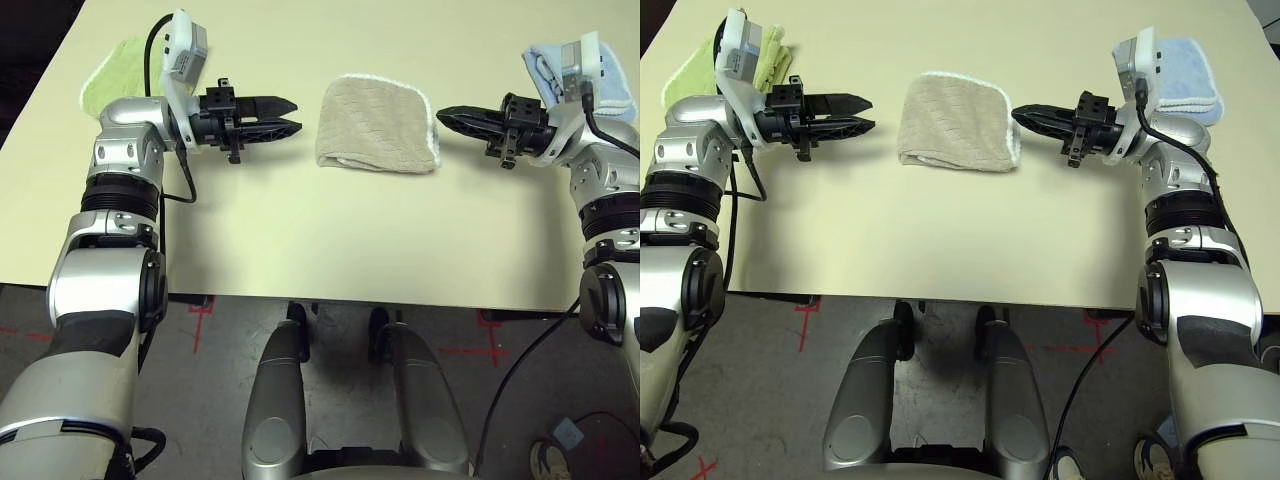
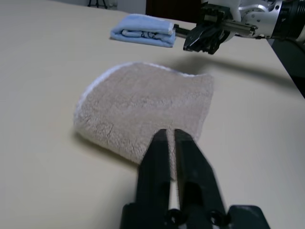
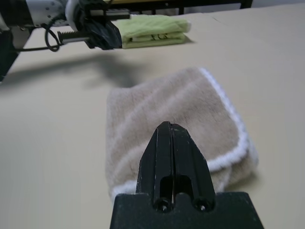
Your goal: Fold the towel and set it aside.
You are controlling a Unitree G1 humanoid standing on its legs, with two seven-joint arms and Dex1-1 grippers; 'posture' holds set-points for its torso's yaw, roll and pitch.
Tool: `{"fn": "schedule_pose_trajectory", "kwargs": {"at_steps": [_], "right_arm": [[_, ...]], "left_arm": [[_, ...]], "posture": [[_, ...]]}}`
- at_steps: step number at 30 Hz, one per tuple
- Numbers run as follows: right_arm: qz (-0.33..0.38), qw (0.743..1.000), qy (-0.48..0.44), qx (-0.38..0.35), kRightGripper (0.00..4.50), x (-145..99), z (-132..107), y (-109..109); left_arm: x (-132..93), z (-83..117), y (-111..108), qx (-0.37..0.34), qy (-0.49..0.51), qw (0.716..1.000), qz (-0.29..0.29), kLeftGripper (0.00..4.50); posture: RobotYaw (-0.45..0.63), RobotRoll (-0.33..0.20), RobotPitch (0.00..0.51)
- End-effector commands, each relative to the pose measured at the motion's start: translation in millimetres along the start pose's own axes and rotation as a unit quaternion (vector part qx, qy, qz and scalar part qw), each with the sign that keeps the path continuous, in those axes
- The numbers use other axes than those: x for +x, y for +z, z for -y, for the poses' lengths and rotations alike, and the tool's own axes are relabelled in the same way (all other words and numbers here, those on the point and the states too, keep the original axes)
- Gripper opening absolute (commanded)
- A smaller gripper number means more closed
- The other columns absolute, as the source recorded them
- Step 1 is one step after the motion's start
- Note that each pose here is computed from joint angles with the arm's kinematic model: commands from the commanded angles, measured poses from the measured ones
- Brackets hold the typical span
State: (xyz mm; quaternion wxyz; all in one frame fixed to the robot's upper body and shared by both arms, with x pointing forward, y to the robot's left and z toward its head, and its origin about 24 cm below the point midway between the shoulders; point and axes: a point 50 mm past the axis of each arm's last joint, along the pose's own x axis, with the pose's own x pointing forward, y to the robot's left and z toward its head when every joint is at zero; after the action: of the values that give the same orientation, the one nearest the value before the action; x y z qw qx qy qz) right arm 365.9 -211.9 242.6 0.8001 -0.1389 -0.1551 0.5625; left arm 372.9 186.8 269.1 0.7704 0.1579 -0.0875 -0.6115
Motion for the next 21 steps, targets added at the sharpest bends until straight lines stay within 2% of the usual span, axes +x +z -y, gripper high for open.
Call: {"fn": "schedule_pose_trajectory", "kwargs": {"at_steps": [1,4,7,10,15,21], "right_arm": [[0.017,1.0,0.008,0.0,0.0,2,-2,4],[0.025,1.0,0.011,0.002,0.0,10,-3,5],[0.01,0.999,0.025,0.017,0.0,28,-8,-6],[-0.018,0.999,0.04,0.026,0.0,39,-17,-20],[-0.043,0.998,0.007,0.041,0.0,53,-22,-39],[-0.101,0.994,-0.004,0.052,0.0,52,-26,-58]], "left_arm": [[10,-1,4,-0.002,-0.004,1.0,0.017,0.05],[27,0,6,-0.011,-0.014,0.999,0.04,0.05],[59,6,-2,-0.015,-0.038,0.999,0.033,0.05],[73,9,-14,-0.023,-0.036,0.999,0.01,0.05],[84,14,-38,-0.057,-0.012,0.998,-0.035,0.05],[72,13,-60,-0.062,0.028,0.991,-0.112,0.05]], "posture": [[0.01,0.0,0.352],[0.02,0.0,0.349],[0.01,0.0,0.347],[0.01,0.0,0.346],[0.0,0.0,0.34],[-0.02,0.0,0.34]]}}
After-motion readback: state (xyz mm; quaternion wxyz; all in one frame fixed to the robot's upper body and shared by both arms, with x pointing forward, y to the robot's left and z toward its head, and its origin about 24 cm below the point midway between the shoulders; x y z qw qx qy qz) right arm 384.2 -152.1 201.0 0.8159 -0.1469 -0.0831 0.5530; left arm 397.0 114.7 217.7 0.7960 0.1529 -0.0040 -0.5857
